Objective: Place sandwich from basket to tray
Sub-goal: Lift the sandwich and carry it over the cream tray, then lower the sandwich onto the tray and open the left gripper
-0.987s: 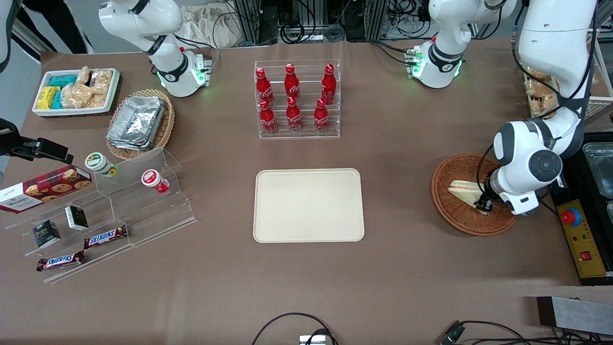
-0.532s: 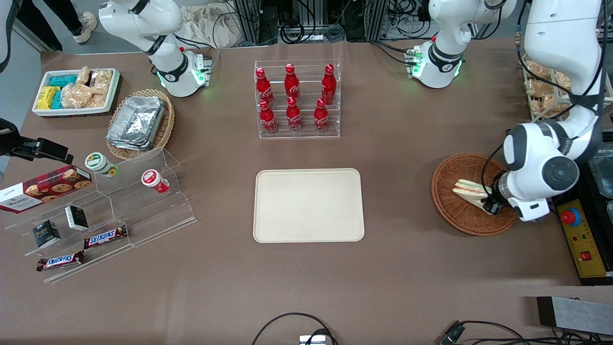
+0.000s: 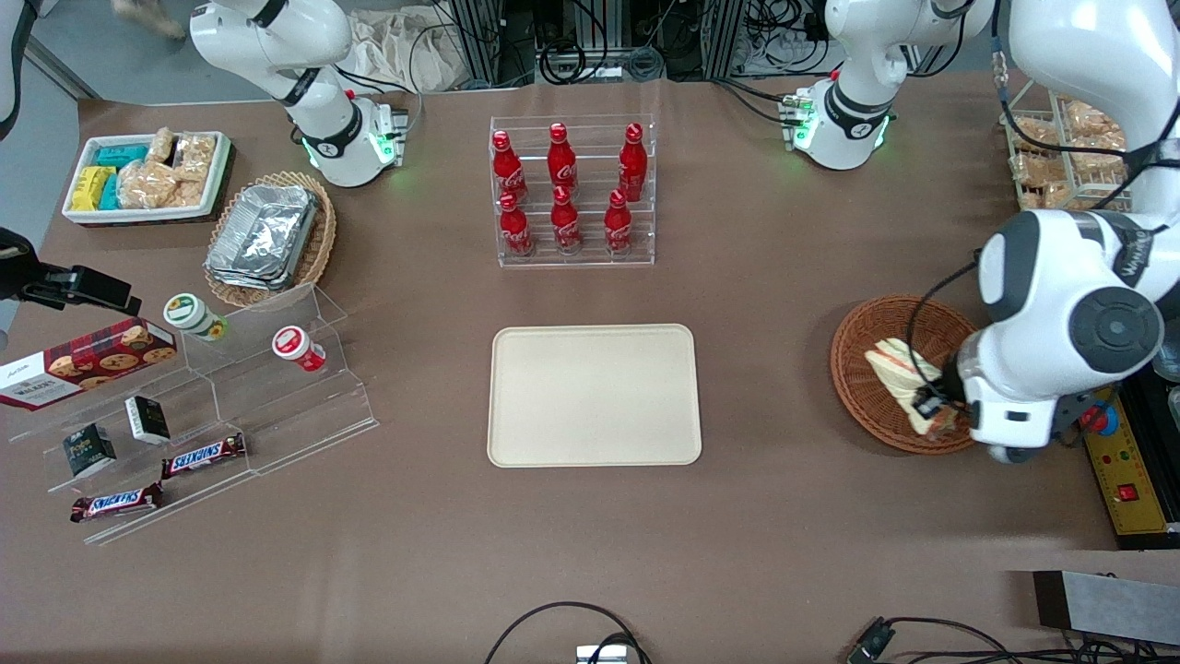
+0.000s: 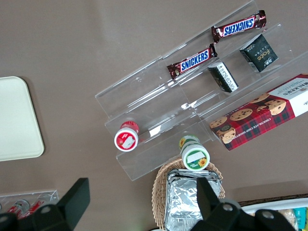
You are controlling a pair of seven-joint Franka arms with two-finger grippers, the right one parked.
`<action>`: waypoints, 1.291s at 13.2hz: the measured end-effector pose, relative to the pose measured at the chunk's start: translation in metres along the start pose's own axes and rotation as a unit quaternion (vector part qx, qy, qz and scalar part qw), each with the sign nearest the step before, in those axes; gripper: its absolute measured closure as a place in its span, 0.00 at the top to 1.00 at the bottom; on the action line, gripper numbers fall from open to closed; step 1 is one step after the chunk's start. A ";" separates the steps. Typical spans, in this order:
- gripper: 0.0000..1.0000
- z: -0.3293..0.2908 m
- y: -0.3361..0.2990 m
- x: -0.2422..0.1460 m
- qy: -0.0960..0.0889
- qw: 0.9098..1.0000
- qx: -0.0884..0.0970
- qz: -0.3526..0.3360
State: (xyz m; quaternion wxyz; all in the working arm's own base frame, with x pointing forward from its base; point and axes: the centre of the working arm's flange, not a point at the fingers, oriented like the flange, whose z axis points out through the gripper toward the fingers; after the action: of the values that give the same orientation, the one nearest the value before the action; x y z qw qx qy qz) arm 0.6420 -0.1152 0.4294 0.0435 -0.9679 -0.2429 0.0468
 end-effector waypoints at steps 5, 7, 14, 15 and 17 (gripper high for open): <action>0.21 0.039 0.144 -0.113 -0.039 0.986 -0.008 0.162; 0.21 0.088 0.194 -0.143 -0.054 0.979 -0.007 0.197; 0.21 0.188 0.253 -0.163 -0.053 0.978 -0.045 0.197; 0.19 0.187 0.253 -0.162 -0.052 0.978 -0.045 0.197; 0.27 0.186 0.253 -0.161 -0.048 0.978 -0.040 0.197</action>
State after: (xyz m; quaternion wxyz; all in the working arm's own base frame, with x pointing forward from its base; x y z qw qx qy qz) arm 0.5980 -0.4022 0.2289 -0.0172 -0.9944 -0.0510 0.0906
